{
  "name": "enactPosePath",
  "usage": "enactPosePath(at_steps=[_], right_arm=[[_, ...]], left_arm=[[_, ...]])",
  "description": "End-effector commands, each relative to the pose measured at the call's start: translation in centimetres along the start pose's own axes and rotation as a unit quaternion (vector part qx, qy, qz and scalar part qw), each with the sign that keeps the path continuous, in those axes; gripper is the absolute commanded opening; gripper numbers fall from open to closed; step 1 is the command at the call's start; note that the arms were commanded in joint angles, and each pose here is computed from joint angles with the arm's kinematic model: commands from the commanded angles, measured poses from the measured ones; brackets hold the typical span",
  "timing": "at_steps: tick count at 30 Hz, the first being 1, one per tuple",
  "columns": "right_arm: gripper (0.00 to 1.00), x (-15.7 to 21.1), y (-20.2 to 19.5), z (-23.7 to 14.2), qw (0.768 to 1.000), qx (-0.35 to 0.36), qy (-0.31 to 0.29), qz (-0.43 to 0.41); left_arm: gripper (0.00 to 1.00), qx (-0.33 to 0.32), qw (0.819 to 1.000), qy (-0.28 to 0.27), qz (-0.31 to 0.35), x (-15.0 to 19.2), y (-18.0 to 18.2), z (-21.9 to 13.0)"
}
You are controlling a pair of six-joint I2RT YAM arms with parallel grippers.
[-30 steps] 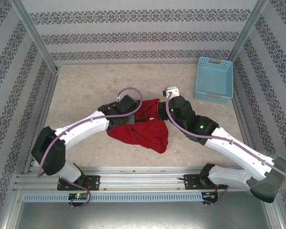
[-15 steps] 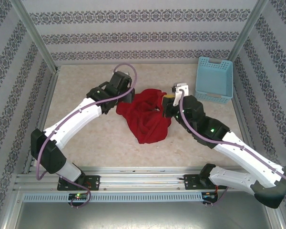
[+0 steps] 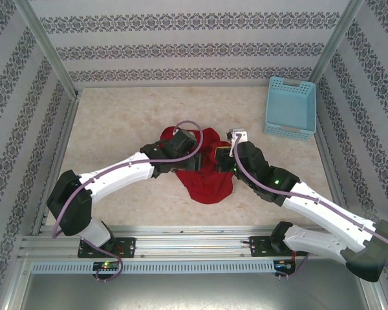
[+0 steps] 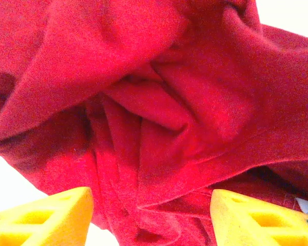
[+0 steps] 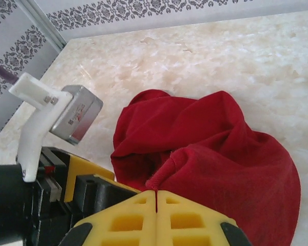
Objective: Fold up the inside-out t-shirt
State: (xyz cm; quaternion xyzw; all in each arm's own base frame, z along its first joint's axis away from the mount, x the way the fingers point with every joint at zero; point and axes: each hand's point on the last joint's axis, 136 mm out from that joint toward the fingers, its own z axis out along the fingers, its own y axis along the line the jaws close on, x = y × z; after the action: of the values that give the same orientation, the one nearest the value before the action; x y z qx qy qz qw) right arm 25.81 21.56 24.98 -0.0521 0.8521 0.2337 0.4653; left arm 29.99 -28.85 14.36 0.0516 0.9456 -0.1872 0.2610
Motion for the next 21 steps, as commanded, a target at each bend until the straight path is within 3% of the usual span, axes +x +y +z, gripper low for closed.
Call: enactPosePath(at_steps=[1, 12, 17, 21], right_arm=[[0.0, -0.2, -0.7, -0.6, 1.0, 0.011, -0.018, 0.013], [0.0, -0.4, -0.9, -1.3, 0.999, 0.007, -0.028, 0.016], [0.0, -0.2, -1.5, -1.5, 0.999, 0.02, -0.028, 0.014], [0.0, -0.5, -2.3, -1.8, 0.999, 0.042, -0.031, 0.001]], left_arm=[[0.61, 0.025, 0.999, -0.012, -0.022, 0.5, -1.2, 0.3], [0.49, 0.016, 1.0, 0.011, -0.024, 1.7, -1.0, 4.3], [0.32, 0.007, 0.999, 0.026, -0.019, 1.9, -1.0, 5.8], [0.16, -0.002, 1.0, 0.008, -0.011, 0.4, -0.8, 4.4]])
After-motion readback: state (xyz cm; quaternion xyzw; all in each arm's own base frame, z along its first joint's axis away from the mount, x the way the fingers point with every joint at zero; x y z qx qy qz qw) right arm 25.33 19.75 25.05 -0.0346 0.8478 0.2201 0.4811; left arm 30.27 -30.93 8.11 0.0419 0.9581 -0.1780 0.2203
